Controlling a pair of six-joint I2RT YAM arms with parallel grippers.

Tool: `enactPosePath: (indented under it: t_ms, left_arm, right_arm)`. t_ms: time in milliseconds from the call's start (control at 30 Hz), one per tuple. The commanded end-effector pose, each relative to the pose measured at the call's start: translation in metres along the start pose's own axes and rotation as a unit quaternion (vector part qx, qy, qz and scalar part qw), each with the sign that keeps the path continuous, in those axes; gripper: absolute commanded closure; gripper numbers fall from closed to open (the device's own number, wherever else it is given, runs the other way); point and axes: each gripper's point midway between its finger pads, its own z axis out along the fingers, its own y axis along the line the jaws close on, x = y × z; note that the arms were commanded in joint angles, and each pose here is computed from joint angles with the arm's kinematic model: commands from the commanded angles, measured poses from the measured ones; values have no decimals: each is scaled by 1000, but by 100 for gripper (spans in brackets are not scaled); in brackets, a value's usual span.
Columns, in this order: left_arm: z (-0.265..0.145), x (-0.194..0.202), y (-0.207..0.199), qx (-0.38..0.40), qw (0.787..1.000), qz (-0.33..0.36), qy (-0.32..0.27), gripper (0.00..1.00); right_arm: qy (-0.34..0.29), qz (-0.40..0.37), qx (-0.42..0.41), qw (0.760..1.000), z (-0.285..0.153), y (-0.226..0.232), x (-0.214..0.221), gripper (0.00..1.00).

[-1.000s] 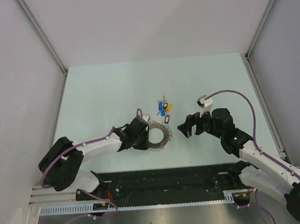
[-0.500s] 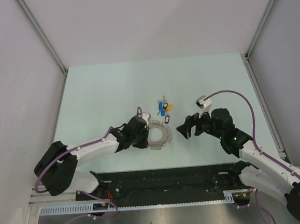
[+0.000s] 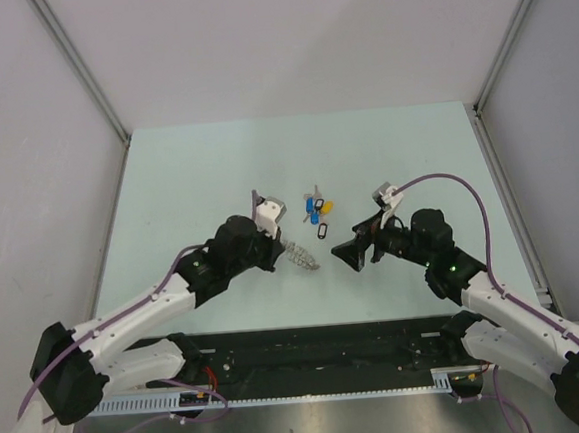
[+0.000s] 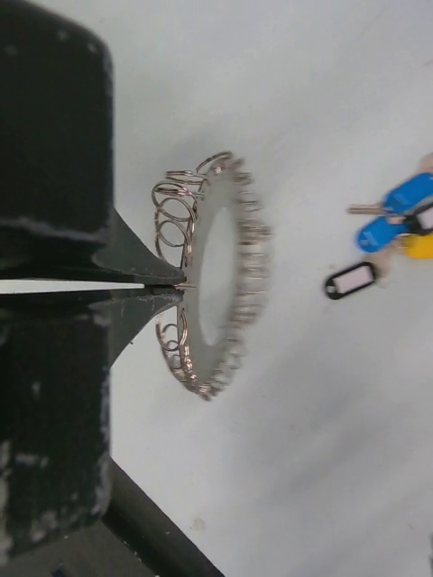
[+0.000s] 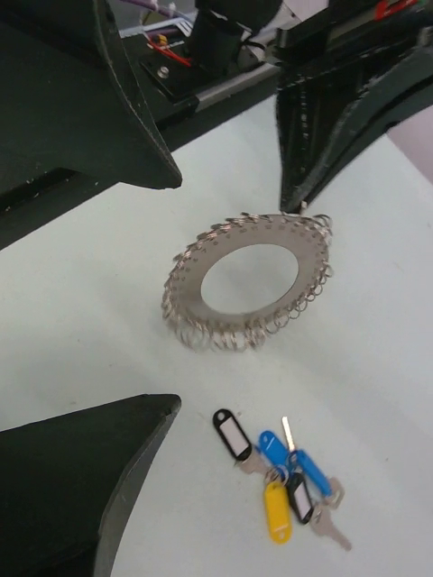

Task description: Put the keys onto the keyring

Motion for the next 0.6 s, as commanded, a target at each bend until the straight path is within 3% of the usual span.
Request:
enactPosePath:
  t_ms: [0, 200, 567]
  left_arm:
    - [-28, -79, -15, 43, 983, 116, -137, 99]
    - [-41, -106, -29, 74, 954, 201, -210, 100]
    - [-58, -107, -60, 164, 916, 227, -288, 100]
  right_arm:
    - [-39, -56, -98, 993, 0, 35, -25, 0]
    - [-49, -84, -140, 985, 5, 49, -37, 0]
    - [-80, -105, -197, 971, 12, 71, -55, 3]
